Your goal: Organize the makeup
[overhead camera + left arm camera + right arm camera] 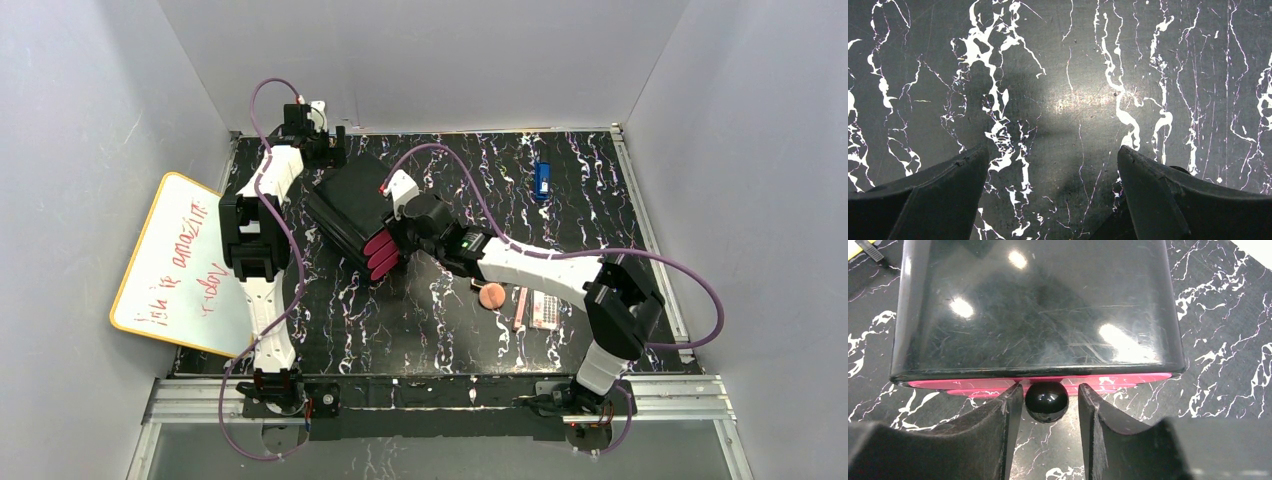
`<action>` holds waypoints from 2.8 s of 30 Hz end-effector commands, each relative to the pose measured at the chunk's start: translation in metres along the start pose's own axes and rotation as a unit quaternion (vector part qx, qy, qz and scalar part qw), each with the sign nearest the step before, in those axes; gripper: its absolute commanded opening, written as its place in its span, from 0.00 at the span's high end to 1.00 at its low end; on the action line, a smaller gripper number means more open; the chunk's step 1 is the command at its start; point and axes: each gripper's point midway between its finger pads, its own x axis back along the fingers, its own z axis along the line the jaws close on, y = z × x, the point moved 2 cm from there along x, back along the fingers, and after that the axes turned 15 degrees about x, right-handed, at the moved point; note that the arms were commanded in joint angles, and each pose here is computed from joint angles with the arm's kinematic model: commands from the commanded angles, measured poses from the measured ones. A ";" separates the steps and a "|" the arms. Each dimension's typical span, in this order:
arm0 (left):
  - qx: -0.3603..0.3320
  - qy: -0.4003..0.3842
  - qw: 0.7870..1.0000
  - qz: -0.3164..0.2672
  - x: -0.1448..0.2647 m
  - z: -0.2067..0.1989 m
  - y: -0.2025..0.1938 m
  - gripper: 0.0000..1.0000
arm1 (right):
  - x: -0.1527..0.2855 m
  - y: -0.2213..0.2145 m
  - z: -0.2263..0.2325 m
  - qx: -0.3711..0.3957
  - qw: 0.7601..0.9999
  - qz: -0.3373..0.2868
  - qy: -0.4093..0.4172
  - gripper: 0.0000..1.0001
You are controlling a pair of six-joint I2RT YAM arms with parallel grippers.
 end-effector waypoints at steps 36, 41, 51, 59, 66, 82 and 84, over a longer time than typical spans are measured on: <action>-0.012 -0.020 1.000 -0.007 0.018 -0.011 0.020 0.03 | 0.079 -0.066 -0.022 -0.023 0.998 0.065 -0.011 0.71; -0.011 -0.021 1.000 -0.003 0.015 -0.012 0.018 0.03 | 0.082 -0.082 -0.016 -0.016 0.997 0.077 0.003 0.68; -0.011 -0.021 1.000 0.003 0.014 -0.011 0.016 0.03 | 0.080 -0.064 -0.022 -0.005 0.997 0.075 0.006 0.24; -0.010 -0.023 1.000 0.009 0.012 -0.011 0.013 0.03 | 0.149 -0.046 -0.062 -0.019 0.995 0.063 -0.068 0.20; -0.010 -0.025 1.000 0.011 0.011 -0.012 0.013 0.03 | 0.198 -0.084 -0.093 -0.101 0.967 0.144 -0.184 0.20; -0.011 -0.033 0.999 0.010 0.016 -0.016 0.014 0.03 | 0.148 -0.187 -0.039 -0.189 0.951 0.221 -0.106 0.27; -0.011 -0.034 0.999 0.009 0.017 -0.016 0.015 0.03 | 0.144 -0.196 -0.035 -0.197 0.949 0.227 -0.101 0.27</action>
